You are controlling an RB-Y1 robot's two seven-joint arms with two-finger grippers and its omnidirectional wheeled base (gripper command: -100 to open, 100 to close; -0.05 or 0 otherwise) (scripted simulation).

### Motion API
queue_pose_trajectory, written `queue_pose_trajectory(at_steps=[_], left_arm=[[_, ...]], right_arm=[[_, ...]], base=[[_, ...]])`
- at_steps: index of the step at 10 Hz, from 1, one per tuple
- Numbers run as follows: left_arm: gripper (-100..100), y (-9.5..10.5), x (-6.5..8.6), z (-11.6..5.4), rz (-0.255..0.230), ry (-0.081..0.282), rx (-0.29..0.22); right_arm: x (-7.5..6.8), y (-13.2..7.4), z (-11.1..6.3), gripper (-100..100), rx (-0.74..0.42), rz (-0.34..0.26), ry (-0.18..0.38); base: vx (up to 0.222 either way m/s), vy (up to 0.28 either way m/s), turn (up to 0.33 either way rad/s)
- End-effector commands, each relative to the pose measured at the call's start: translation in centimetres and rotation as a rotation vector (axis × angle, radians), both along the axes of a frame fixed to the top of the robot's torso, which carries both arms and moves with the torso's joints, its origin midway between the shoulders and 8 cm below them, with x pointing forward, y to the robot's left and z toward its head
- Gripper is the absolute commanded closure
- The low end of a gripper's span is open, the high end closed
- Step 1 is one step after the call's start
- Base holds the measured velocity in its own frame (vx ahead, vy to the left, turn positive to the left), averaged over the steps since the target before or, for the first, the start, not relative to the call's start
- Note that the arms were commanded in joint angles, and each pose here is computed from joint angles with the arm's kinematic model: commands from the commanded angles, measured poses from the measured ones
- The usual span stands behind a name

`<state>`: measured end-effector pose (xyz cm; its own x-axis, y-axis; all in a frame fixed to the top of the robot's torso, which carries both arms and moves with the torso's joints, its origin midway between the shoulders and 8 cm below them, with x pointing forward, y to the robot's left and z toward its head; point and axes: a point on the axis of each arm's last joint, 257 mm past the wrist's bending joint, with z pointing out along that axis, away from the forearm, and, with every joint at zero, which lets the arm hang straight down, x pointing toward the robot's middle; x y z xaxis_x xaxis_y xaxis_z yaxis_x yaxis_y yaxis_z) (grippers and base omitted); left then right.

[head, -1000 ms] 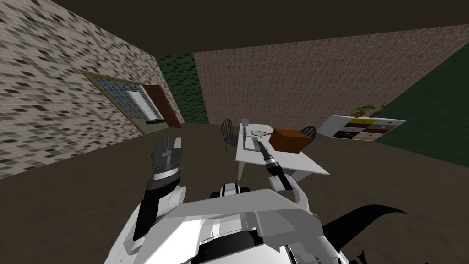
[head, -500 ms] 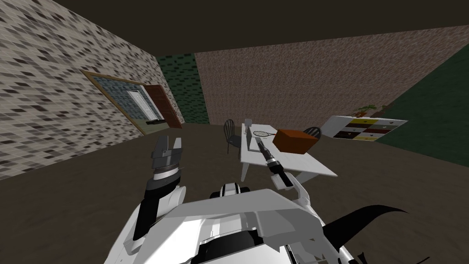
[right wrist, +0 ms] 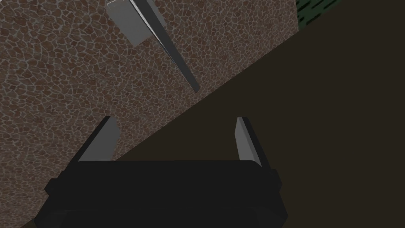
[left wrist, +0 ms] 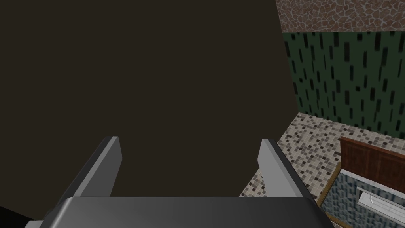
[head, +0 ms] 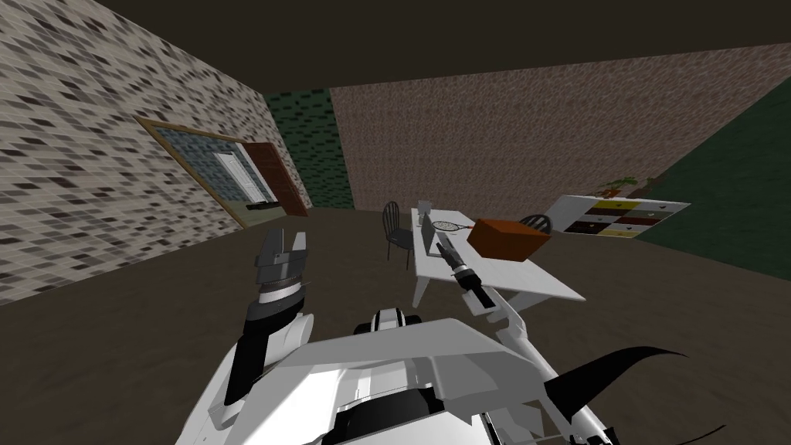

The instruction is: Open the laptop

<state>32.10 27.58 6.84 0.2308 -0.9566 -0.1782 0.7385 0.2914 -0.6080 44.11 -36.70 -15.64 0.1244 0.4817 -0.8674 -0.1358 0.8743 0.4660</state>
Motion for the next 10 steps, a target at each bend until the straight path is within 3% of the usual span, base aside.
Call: queue_pose_trajectory(at_steps=[1,2,4,5,7,8,10], left_arm=[[0,0.0,0.0,0.0,0.000,0.000,0.000],[0,0.0,0.0,0.0,0.000,0.000,0.000],[0,0.0,0.0,0.0,0.000,0.000,0.000],[0,0.0,0.0,0.0,0.000,0.000,0.000],[0,0.0,0.0,0.0,0.000,0.000,0.000],[0,0.0,0.0,0.0,0.000,0.000,0.000],[0,0.0,0.0,0.0,0.000,0.000,0.000]], right_arm=[[0.7,-3.1,-1.4,-100,-0.160,-0.052,0.055],[0.7,-3.1,-1.4,-100,-0.166,-0.053,0.055],[1.3,-6.3,-2.3,-100,-0.308,-0.100,0.105],[1.3,-6.4,-2.4,-100,-0.319,-0.102,0.106],[1.8,-10.0,-3.0,-100,-0.464,-0.151,0.157],[1.8,-10.0,-3.0,-100,-0.470,-0.151,0.157],[2.0,-13.7,-3.1,-100,-0.611,-0.201,0.206]], base=[[0.037,0.167,-0.004],[0.029,0.135,-0.011],[0.041,0.153,-0.004],[0.032,0.122,-0.008],[0.050,0.141,-0.003],[0.048,0.125,-0.012],[0.049,0.128,-0.003]])
